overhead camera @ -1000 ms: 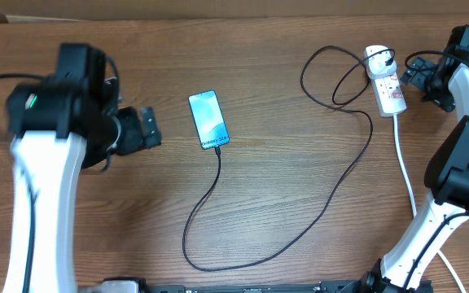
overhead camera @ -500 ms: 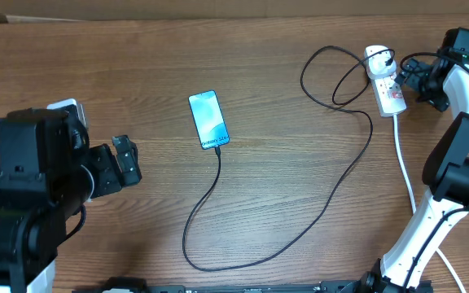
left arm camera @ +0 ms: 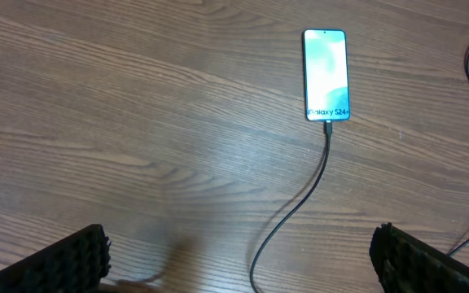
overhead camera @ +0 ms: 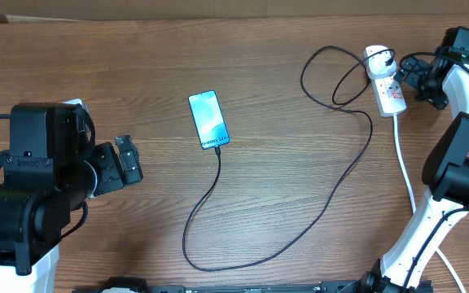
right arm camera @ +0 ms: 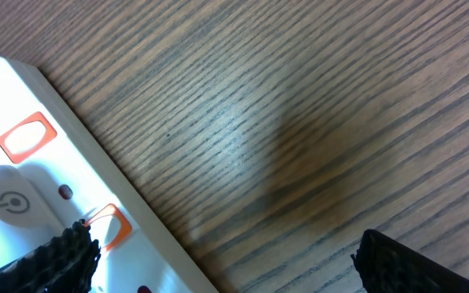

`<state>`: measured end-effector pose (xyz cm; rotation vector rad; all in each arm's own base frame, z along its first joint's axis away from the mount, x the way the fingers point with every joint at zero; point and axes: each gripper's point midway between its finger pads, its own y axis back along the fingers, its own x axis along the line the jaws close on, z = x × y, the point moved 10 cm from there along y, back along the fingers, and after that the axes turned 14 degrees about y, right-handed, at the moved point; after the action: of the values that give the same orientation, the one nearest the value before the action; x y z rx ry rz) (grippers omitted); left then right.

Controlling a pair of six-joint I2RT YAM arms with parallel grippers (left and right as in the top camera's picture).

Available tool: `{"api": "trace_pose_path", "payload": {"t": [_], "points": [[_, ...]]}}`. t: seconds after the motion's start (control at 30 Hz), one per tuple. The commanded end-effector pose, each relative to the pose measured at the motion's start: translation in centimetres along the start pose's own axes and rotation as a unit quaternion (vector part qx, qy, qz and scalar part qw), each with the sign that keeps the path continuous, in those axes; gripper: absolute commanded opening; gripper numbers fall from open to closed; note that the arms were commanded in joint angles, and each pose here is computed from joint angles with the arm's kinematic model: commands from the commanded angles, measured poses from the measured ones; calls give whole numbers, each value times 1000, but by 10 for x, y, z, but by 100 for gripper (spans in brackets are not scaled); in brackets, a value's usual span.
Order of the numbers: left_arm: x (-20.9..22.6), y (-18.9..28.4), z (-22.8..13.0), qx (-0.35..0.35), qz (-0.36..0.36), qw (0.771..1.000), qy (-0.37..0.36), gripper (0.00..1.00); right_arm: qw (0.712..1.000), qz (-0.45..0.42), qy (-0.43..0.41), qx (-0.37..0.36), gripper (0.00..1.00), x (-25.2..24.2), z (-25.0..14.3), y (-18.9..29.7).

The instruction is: Plug charger to phone and switch on socket

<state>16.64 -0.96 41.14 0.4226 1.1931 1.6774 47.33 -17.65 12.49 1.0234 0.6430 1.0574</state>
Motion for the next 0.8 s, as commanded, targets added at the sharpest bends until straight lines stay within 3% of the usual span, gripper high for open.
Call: {"api": "trace_pose_path", "payload": {"t": [0.0,0.77], "points": [[1,0,0,-2,7,1000,2,100,1000,5,-5,-4,100,4,1,-3],[2,0,0,-2,13,1000,-2,99,999,35,-6,31,100,7,-12,-28]]}}
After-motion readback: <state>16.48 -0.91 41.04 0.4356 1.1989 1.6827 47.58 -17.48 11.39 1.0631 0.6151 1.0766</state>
